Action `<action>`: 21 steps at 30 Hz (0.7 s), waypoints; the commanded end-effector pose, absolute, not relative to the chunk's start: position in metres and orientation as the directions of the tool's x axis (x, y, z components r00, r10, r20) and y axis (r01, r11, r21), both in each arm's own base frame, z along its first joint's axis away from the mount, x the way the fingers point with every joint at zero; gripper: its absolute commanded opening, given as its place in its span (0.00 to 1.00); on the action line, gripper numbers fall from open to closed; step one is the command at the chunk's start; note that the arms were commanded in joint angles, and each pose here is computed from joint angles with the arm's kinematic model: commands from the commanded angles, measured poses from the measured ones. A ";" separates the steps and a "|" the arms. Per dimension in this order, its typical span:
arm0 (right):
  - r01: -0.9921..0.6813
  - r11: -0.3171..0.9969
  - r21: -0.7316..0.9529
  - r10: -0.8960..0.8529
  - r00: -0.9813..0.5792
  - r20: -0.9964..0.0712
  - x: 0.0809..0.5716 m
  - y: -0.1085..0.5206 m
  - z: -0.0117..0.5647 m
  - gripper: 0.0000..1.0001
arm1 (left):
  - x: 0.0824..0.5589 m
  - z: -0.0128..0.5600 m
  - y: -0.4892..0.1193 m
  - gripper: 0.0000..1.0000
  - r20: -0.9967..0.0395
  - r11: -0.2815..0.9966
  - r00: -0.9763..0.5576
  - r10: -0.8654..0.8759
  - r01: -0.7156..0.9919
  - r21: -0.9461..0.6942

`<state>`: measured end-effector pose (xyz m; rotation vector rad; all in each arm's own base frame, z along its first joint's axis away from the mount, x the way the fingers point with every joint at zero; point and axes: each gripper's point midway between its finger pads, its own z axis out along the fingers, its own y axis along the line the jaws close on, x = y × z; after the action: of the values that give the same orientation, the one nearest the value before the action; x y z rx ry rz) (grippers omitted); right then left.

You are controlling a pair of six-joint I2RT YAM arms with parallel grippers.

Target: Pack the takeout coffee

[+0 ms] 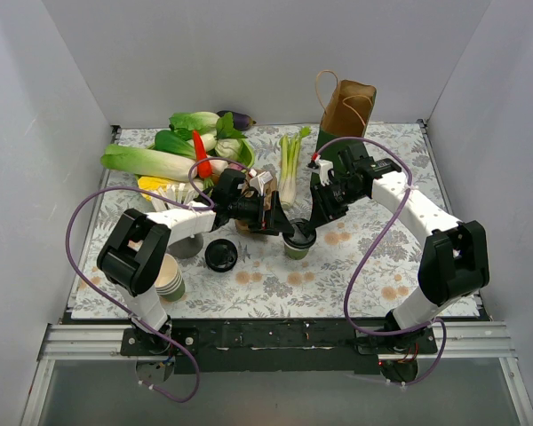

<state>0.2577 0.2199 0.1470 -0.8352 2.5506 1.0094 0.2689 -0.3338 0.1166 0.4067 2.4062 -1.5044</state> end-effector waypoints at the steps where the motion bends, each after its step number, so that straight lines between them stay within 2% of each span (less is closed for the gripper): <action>1: -0.626 0.562 0.541 -0.403 -0.778 -0.483 0.264 0.229 0.160 0.36 | 0.274 0.138 -0.336 0.89 -0.427 0.391 -0.900 0.086 0.425 -0.816; 15: -0.654 0.560 0.509 -0.418 -0.753 -0.508 0.267 0.230 0.162 0.35 | 0.274 0.136 -0.326 0.89 -0.404 0.398 -0.912 0.068 0.396 -0.827; 18: -0.660 0.557 0.504 -0.414 -0.747 -0.520 0.269 0.230 0.165 0.40 | 0.272 0.136 -0.326 0.89 -0.403 0.384 -0.913 0.071 0.398 -0.833; 19: -0.663 0.553 0.504 -0.411 -0.743 -0.528 0.270 0.231 0.168 0.49 | 0.271 0.137 -0.326 0.89 -0.405 0.374 -0.911 0.076 0.403 -0.835; 21: -0.657 0.552 0.513 -0.397 -0.749 -0.531 0.275 0.230 0.170 0.55 | 0.268 0.142 -0.327 0.89 -0.412 0.347 -0.907 0.089 0.416 -0.840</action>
<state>0.2561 0.2232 0.1468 -0.8535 2.5461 1.0073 0.2741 -0.3272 0.1176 0.3801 2.4071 -1.5137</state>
